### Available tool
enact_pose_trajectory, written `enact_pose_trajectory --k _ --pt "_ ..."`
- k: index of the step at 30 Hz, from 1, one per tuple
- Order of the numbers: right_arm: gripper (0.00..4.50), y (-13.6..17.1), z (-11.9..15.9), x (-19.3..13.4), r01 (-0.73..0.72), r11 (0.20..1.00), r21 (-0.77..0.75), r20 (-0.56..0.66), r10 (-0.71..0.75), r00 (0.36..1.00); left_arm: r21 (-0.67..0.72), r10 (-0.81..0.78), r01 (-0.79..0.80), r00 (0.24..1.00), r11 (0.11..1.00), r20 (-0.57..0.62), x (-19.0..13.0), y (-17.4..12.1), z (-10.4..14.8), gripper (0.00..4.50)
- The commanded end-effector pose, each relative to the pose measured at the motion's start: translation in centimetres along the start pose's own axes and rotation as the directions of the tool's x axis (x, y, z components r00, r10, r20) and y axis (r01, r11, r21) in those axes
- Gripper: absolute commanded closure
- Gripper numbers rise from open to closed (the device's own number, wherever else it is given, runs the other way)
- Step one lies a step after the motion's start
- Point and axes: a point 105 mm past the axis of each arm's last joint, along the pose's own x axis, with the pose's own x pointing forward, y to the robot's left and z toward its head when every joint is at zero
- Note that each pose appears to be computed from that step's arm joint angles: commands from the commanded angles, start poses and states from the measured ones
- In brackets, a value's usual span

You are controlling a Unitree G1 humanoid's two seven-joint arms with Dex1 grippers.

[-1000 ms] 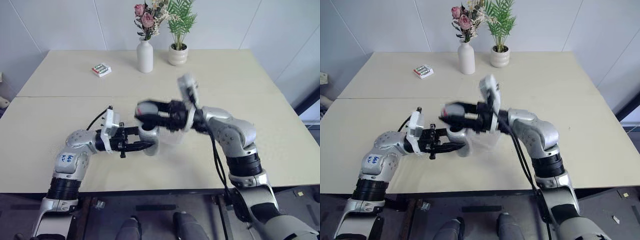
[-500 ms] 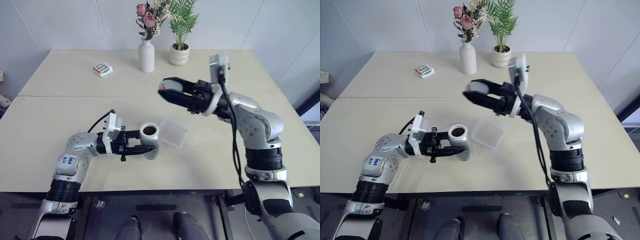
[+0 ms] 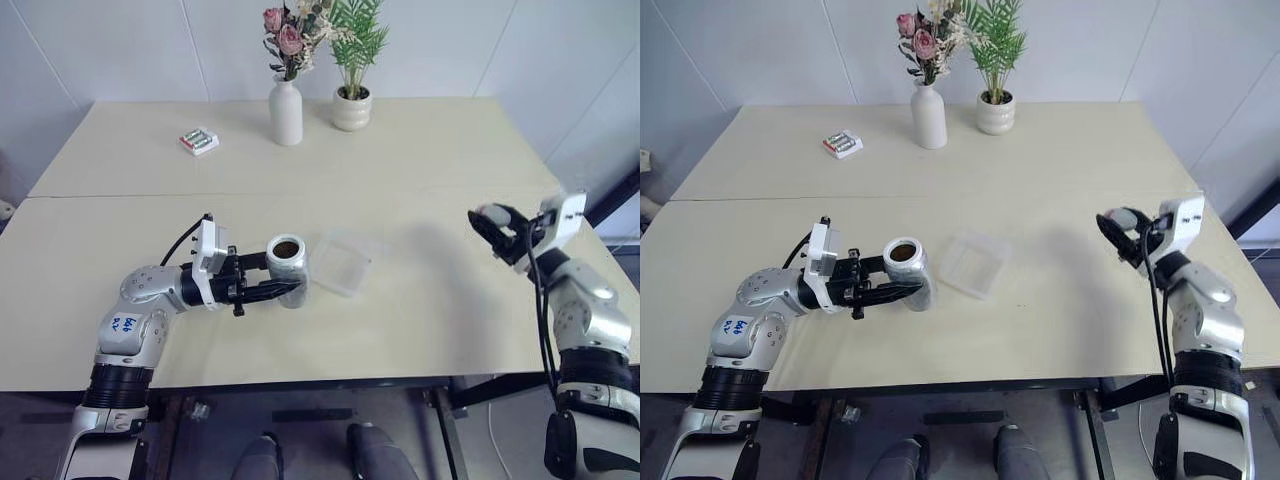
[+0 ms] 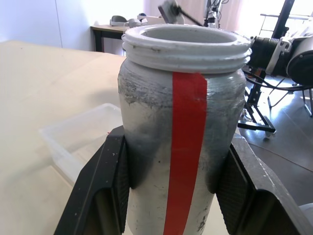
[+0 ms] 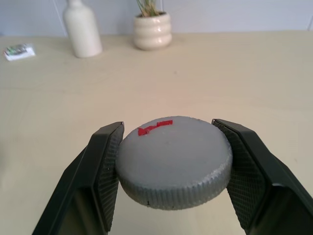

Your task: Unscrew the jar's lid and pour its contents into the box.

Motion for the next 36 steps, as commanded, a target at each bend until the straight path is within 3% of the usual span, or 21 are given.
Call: enact_pose_trajectory --k 1,10,15,16,21,24,30,36 --pt "1.89 0.3 -1.1 0.6 0.020 1.000 -0.005 0.003 -0.020 1.000 0.042 -0.004 0.002 0.999 0.999 0.042 0.0 -0.2 1.5 2.56" --pt "1.89 0.9 -4.9 0.9 0.012 1.000 0.013 -0.105 -0.010 0.994 0.050 0.003 -0.005 0.999 0.999 0.048 0.0 -0.1 1.8 2.56" --pt "0.31 0.9 -4.7 0.9 -0.007 1.000 0.029 -0.097 0.010 0.995 0.054 0.007 -0.009 0.999 0.999 0.050 -0.1 0.0 2.0 2.56" --pt "0.02 0.9 -4.6 0.9 -0.008 1.000 0.029 -0.095 0.011 0.995 0.055 0.009 -0.011 0.999 0.998 0.051 -0.1 0.1 2.1 2.56" --pt "0.02 1.1 -2.3 0.8 -0.060 0.998 -0.009 -0.035 0.059 0.998 0.064 0.019 -0.023 0.998 0.998 0.057 -0.1 0.4 2.3 2.56" --pt "0.02 2.9 0.5 0.8 -0.191 0.980 -0.060 0.008 0.192 0.981 0.073 0.030 -0.034 0.998 0.997 0.057 -0.2 0.7 2.6 2.56" --pt "0.02 7.6 4.4 -0.3 -0.470 0.869 -0.154 -0.050 0.469 0.882 0.049 0.031 -0.033 0.999 0.998 0.029 -0.7 1.1 2.5 2.56" --pt "0.02 13.4 6.4 -3.0 -0.730 0.651 -0.207 -0.206 0.700 0.683 0.101 0.082 -0.081 0.997 0.992 -0.007 -0.9 2.8 2.6 2.56"
